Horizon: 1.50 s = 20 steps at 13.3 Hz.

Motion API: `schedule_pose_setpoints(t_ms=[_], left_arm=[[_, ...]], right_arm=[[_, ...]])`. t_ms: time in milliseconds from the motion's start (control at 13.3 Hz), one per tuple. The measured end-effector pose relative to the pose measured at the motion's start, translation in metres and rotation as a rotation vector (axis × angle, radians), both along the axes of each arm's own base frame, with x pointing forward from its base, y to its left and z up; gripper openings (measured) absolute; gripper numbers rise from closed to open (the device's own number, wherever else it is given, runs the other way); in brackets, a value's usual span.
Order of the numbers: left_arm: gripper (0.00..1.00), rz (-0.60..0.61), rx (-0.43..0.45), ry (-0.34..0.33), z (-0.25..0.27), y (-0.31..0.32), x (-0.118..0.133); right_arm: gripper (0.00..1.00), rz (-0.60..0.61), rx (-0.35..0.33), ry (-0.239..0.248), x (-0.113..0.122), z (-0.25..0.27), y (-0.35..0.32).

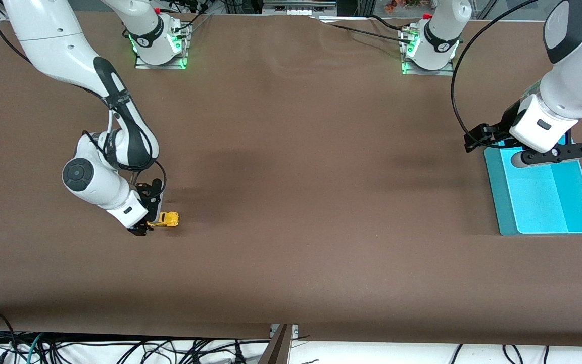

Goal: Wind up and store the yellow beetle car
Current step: 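Lower the right gripper over the car and close on it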

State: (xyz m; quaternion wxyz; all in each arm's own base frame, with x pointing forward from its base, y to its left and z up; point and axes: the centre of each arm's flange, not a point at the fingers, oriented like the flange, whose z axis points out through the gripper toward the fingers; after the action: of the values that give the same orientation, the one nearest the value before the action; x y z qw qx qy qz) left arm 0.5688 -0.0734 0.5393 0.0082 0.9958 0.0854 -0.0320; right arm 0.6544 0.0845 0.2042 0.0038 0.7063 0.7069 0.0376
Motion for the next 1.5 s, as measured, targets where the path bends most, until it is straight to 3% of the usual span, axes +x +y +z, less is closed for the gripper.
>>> schedule_pose_setpoints(t_ms=[301,451,602,677,1504], left_arm=[[1.00,0.000,0.000,0.001,-0.0004,0.0000,0.0002],[1.00,0.000,0.000,0.001,-0.0005,-0.0001,0.0002],[1.00,0.000,0.000,0.001,-0.0005,-0.0001,0.0002],[1.00,0.000,0.000,0.001,-0.0006,-0.0001,0.0002],[1.00,-0.001,0.000,0.005,-0.0030,-0.0009,0.0016]], right_arm=[[0.96,0.013,0.002,-0.008,0.0003,-0.0047,0.0015],[0.74,0.016,0.002,-0.009,0.0002,-0.0048,0.0027],[0.68,0.018,0.003,-0.009,0.0000,-0.0048,0.0039],[0.56,0.019,0.003,-0.009,0.0000,-0.0047,0.0045],[0.50,0.023,0.004,-0.011,0.0005,-0.0050,0.0024]])
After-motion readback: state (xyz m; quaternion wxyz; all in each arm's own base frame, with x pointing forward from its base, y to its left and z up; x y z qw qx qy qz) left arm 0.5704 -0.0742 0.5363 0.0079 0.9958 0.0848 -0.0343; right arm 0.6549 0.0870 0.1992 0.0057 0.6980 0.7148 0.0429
